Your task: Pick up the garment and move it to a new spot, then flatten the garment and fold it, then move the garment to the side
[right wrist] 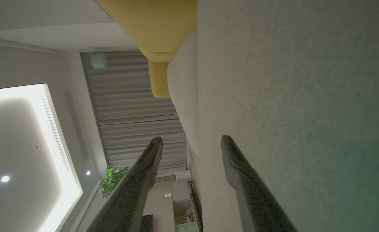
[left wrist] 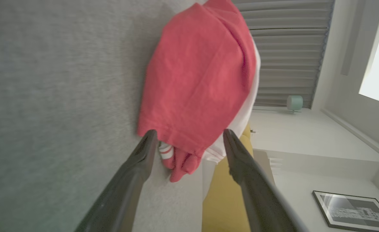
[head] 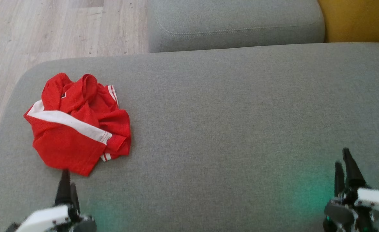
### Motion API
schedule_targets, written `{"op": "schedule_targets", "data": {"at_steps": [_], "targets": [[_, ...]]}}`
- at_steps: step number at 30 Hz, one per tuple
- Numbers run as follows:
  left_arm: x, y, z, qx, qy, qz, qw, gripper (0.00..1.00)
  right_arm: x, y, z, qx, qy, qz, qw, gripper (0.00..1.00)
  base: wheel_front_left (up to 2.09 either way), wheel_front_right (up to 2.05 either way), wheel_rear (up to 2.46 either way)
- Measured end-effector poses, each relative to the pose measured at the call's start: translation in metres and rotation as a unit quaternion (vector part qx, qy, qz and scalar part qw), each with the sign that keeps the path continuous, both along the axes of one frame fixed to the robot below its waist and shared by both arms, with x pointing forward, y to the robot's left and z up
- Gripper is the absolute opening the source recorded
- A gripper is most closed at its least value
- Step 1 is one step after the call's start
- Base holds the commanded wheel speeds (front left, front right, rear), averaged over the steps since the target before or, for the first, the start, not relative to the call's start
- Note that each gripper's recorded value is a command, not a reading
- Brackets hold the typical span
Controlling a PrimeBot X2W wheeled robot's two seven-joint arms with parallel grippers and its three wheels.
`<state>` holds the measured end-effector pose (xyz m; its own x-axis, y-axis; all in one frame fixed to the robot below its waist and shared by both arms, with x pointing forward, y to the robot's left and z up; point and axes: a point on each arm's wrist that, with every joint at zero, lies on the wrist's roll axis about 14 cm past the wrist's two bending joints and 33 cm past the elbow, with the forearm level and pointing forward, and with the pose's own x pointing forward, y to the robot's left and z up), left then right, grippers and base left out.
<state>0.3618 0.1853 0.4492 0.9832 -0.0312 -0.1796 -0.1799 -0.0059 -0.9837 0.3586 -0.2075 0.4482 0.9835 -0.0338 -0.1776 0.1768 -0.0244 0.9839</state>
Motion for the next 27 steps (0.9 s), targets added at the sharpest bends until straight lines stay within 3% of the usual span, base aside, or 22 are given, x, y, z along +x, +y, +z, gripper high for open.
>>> {"op": "schedule_targets", "data": {"at_steps": [13, 27], "targets": [[-0.008, 0.001, -0.007, 0.008, 0.01, 0.01, 1.0, 1.0, -0.008, 0.003, -0.009, -0.019, 0.015, 0.001, 1.0, 1.0, 0.0, 0.0, 0.0], [-0.008, 0.01, -0.001, 0.042, 0.001, 0.026, 0.999, 1.0, -0.005, 0.001, 0.002, -0.106, 0.003, 0.007, 0.994, 1.0, 0.0, 0.0, 0.0]]}}
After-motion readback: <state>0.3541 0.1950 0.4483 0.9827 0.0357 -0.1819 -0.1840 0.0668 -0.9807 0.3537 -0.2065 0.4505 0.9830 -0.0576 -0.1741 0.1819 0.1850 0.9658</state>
